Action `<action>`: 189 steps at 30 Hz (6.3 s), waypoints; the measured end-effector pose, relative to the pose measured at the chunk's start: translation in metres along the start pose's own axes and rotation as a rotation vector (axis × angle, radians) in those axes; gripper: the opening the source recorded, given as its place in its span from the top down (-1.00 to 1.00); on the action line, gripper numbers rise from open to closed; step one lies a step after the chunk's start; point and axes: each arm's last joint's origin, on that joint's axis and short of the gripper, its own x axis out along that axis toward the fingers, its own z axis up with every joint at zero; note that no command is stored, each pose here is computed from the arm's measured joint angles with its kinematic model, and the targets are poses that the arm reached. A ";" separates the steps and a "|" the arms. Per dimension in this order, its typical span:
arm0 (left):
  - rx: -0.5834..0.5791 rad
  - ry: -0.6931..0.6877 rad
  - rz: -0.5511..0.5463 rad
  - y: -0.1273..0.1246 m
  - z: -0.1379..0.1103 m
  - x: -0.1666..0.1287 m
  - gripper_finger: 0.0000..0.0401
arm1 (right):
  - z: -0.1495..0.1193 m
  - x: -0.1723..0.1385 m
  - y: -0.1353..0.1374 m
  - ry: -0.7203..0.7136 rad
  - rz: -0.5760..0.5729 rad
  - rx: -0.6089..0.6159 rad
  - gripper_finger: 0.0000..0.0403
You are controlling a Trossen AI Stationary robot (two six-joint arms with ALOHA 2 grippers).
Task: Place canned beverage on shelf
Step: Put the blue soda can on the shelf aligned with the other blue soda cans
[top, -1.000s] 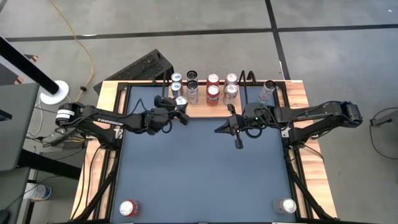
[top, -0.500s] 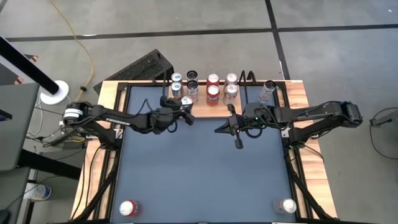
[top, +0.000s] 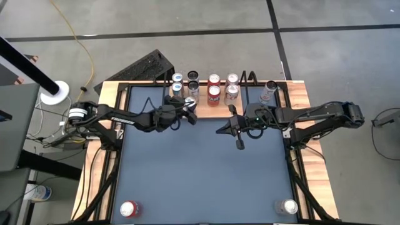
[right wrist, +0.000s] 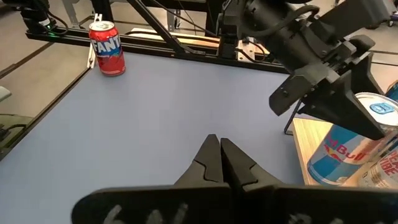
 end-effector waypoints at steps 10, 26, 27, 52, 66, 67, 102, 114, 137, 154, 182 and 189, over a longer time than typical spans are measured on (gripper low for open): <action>-0.010 0.038 -0.021 0.007 -0.009 0.014 -0.37 | 0.000 0.000 0.000 0.004 0.000 0.007 1.00; 0.037 0.048 -0.066 0.008 -0.005 0.011 -0.50 | 0.000 0.000 0.000 0.005 0.000 0.009 1.00; 0.041 0.043 -0.061 0.008 -0.004 0.011 -0.50 | 0.000 0.000 0.000 0.005 -0.001 0.009 1.00; 0.181 -0.093 -0.153 0.016 0.078 -0.088 -0.51 | -0.032 0.051 -0.027 0.087 -0.198 0.194 1.00; 0.167 -0.205 -0.595 0.047 0.027 -0.178 -0.51 | -0.051 0.076 -0.063 0.003 -0.449 0.294 1.00; 0.157 -0.221 -0.628 0.052 0.020 -0.181 -0.51 | -0.052 0.077 -0.064 0.001 -0.480 0.295 1.00; 0.121 -0.020 -0.805 0.090 -0.072 -0.183 -0.51 | -0.066 0.099 -0.077 -0.072 -0.610 0.342 1.00; 0.212 -0.033 -0.944 0.088 -0.074 -0.186 -0.51 | -0.071 0.107 -0.073 -0.097 -0.663 0.376 1.00; 0.194 -0.225 -1.017 0.092 -0.057 -0.194 -0.51 | -0.065 0.109 -0.070 -0.206 -0.747 0.428 1.00; 0.175 -0.201 -1.004 0.094 -0.058 -0.194 -0.51 | -0.073 0.124 -0.067 -0.270 -0.857 0.441 1.00; 0.116 0.082 -0.945 0.097 -0.079 -0.189 -0.51 | -0.066 0.162 -0.069 -0.257 -0.860 0.499 1.00; 0.110 0.103 -0.973 0.096 -0.080 -0.190 -0.51 | -0.060 0.163 -0.071 -0.268 -0.884 0.507 1.00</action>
